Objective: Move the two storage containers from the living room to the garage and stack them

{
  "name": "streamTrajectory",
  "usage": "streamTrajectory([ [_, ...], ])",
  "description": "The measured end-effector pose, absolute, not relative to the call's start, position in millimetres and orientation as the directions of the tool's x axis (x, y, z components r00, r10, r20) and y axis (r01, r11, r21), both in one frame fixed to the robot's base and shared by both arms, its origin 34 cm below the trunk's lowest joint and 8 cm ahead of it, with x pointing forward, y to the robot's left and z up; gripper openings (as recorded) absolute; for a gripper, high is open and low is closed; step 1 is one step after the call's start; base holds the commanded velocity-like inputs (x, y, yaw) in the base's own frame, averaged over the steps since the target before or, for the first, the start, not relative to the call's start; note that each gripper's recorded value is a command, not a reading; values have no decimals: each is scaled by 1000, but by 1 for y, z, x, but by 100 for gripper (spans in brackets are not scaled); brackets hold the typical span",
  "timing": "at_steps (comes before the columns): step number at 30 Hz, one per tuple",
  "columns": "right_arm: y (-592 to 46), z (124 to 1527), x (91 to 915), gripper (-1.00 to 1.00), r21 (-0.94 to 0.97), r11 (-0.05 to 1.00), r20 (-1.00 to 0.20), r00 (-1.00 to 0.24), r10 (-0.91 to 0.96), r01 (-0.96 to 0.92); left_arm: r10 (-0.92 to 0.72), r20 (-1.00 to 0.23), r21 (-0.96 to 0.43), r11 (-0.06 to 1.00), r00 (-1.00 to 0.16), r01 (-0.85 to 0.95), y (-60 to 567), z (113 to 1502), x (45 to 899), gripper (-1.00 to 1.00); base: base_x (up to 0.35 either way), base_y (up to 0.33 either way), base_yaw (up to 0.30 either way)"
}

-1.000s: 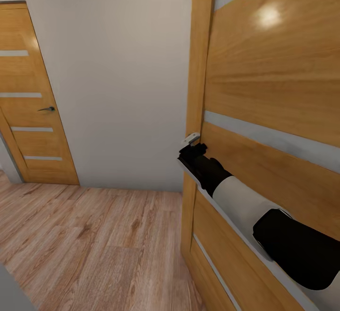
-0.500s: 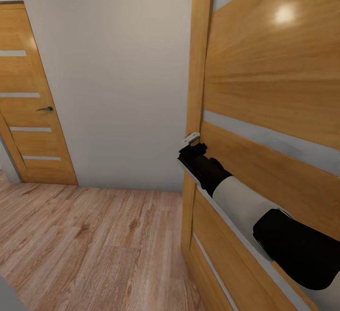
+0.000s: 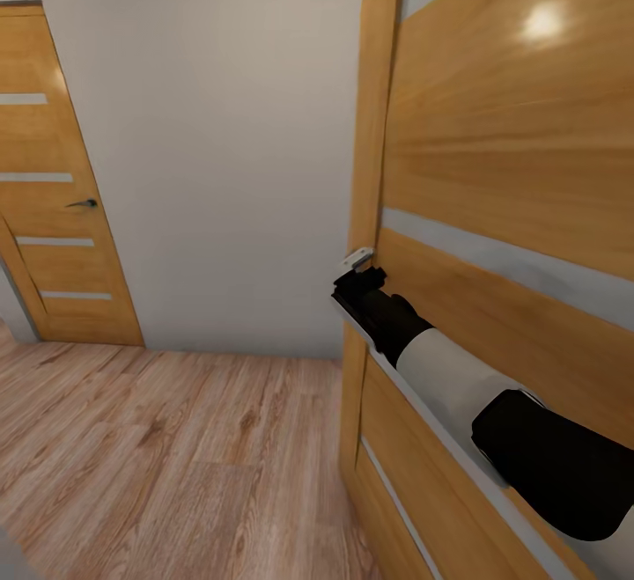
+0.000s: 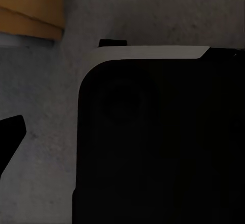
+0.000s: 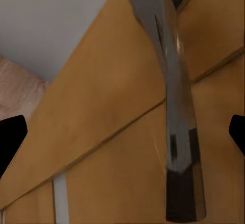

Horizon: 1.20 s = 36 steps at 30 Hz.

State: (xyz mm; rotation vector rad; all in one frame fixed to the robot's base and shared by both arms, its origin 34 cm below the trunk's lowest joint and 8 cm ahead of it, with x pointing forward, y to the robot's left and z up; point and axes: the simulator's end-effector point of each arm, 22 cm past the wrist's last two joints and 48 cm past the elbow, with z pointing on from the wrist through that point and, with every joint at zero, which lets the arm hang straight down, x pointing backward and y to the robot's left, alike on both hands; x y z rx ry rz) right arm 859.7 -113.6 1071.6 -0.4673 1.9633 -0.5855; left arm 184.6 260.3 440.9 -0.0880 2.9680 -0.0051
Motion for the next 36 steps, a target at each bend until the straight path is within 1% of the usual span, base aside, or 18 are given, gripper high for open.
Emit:
streamTrajectory([
  [3, -114, 1072, 860, 100, -587, 807, -711, -431, -555, -71, -59, -171, -9, 998, -983, -58, 260, 441, 185, 100, 293, 0, 0],
  [7, -114, 1072, 860, 100, -588, 806, -711, -431, -556, -71, -58, -171, -9, 998, -984, -57, 260, 441, 185, 100, 113, 0, 0],
  [22, -124, 1071, 862, 100, -614, 788, -695, -439, -569, -51, -58, -171, -8, 998, -984, -57, 260, 441, 185, 100, 7, 0, 0],
  [26, -141, 1049, 864, 100, -616, 786, -672, -488, -556, -47, -57, -171, -9, 998, -984, -57, 260, 441, 185, 100, 0, 0, 0],
  [29, -159, 1047, 871, 100, -634, 773, -667, -494, -558, -19, -58, -170, -8, 998, -984, -57, 260, 441, 184, 100, 0, 0, 0],
  [36, -171, 1047, 877, 100, -631, 776, -668, -506, -546, -4, -58, -171, -8, 998, -984, -57, 260, 441, 184, 100, 0, 0, 0],
])
